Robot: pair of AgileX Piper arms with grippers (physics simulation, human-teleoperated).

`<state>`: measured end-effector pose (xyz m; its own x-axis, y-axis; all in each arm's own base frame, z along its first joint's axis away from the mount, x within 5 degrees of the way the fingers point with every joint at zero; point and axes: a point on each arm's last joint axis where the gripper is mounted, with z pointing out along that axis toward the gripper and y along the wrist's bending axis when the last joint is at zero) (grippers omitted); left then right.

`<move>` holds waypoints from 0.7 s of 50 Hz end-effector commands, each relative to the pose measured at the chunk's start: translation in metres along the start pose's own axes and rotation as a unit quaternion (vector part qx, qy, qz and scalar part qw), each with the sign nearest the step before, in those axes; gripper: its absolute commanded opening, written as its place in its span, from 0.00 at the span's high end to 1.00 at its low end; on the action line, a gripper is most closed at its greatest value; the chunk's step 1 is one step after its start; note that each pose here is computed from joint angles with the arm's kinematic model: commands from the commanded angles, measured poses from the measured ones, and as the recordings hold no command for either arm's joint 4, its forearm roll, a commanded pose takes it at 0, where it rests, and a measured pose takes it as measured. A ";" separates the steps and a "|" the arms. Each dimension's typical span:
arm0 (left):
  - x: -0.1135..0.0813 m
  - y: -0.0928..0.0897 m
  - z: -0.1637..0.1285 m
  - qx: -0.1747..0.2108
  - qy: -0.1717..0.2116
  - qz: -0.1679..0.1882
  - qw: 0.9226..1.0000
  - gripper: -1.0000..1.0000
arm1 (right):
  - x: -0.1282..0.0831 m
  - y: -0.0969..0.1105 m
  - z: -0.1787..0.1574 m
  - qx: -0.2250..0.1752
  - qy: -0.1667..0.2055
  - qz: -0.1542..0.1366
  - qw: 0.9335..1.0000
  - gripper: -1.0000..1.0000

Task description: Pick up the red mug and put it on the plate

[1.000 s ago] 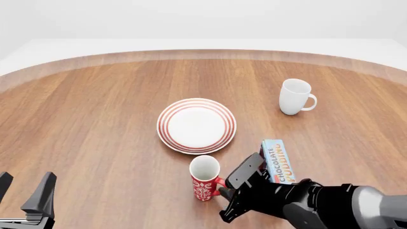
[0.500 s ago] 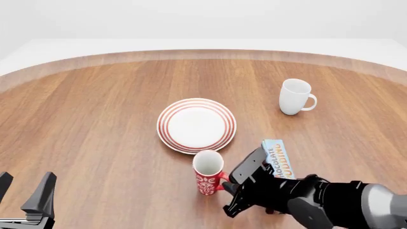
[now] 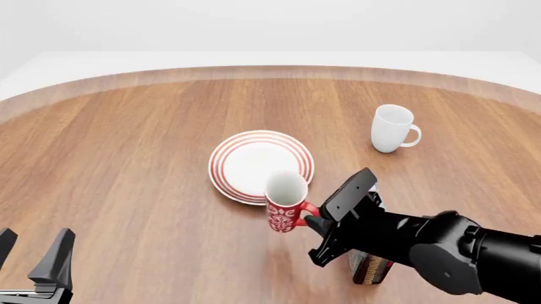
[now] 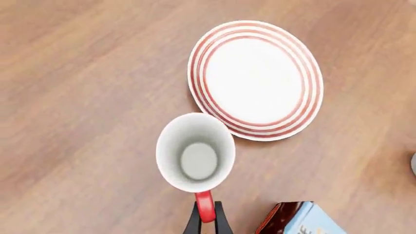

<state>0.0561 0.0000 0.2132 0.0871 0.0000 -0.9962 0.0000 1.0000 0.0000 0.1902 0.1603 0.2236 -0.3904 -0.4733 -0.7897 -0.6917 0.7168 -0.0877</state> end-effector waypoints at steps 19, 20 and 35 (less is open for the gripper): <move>0.000 0.000 0.000 0.000 0.000 0.000 1.000 0.00 | -0.044 -0.032 -0.019 0.050 -0.050 -0.022 0.997 1.00; 0.000 0.000 0.000 0.000 0.000 0.000 1.000 0.00 | -0.045 -0.032 -0.019 0.051 -0.051 -0.023 0.997 1.00; 0.000 0.000 0.000 0.000 0.000 0.000 1.000 0.00 | -0.060 -0.048 -0.005 0.073 -0.067 -0.033 0.994 1.00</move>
<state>0.0561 0.0000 0.2132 0.0871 0.0000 -0.9962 0.0000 1.0000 0.0000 0.2285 0.1519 0.2712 -0.2789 -0.4658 -0.8398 -0.6362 0.7447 -0.2018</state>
